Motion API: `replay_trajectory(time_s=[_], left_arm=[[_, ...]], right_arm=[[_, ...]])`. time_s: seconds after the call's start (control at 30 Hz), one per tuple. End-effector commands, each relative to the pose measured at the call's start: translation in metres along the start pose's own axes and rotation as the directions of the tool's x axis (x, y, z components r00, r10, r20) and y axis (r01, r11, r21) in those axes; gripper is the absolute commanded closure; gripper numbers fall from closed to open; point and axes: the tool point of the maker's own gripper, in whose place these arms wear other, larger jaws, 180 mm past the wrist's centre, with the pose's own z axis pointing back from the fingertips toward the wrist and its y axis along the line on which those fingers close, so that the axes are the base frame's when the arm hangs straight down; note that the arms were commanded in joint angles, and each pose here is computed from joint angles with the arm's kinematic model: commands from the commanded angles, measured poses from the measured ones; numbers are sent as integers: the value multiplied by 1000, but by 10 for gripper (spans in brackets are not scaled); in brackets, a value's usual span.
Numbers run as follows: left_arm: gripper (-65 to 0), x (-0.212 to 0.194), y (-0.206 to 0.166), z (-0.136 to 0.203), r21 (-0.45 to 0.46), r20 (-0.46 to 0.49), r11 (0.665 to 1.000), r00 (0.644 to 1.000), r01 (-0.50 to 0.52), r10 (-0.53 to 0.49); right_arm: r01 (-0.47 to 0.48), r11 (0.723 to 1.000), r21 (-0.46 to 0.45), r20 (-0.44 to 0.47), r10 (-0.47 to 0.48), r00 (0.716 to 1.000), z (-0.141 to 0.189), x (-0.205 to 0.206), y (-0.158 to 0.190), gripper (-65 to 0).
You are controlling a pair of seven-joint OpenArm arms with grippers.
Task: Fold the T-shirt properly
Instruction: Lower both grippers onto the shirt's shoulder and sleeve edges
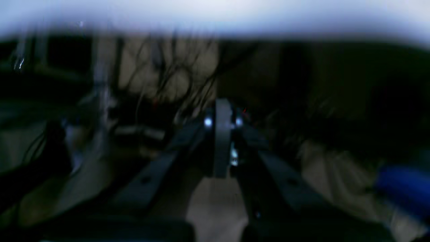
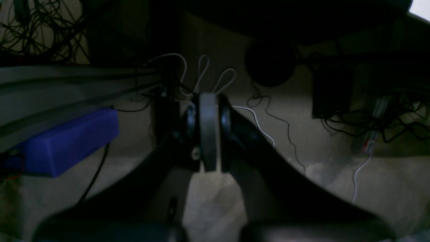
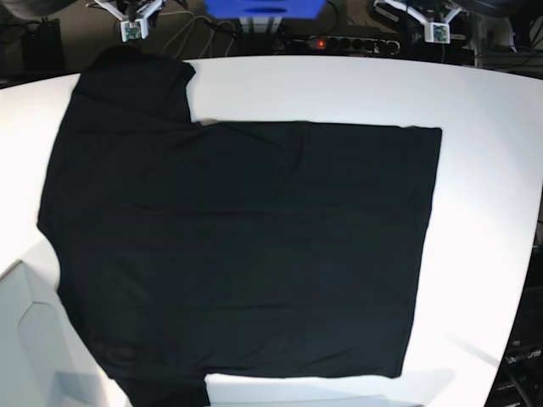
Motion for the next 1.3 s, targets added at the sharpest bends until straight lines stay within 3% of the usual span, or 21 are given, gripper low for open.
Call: replay_trajectory(time_s=[0.0, 0.13, 0.2, 0.37, 0.47, 0.67, 0.9, 1.03, 1.27], left_arm=[[0, 7, 9, 7, 29, 21, 1000, 1000, 3, -4], [-2, 41, 17, 10, 63, 114, 998, 993, -17, 10], [-50, 56, 21, 12, 74, 152, 997, 988, -16, 5], [-319, 100, 20, 9, 75, 270, 997, 963, -21, 0], [-415, 121, 23, 2, 82, 329, 996, 944, -36, 7], [-418, 144, 36, -27, 60, 396, 984, 909, -168, 131], [-420, 158, 46, -62, 69, 429, 970, 885, -233, 182], [-421, 155, 53, -79, 83, 417, 963, 886, -258, 201], [-421, 143, 27, -107, 30, 350, 974, 916, -223, 198]], right_arm=[[-6, 1000, -2, 34, 6, 999, 2, 10, -1, 0], [-5, 1000, -5, 72, 5, 997, -4, 25, -2, -9], [-5, 1000, -5, 100, 5, 995, -7, 35, -2, -64], [-3, 1000, -8, 157, 4, 988, -11, 56, -3, -233], [-1, 1000, -26, 192, 6, 981, -14, 69, -10, -259], [-39, 999, -27, 252, 45, 967, -21, 95, -22, -260], [-39, 994, -101, 280, 66, 958, -21, 108, -55, -262], [-37, 992, -122, 280, 70, 957, -20, 109, -63, -263], [-33, 992, -123, 278, 67, 958, -20, 108, -63, -263]])
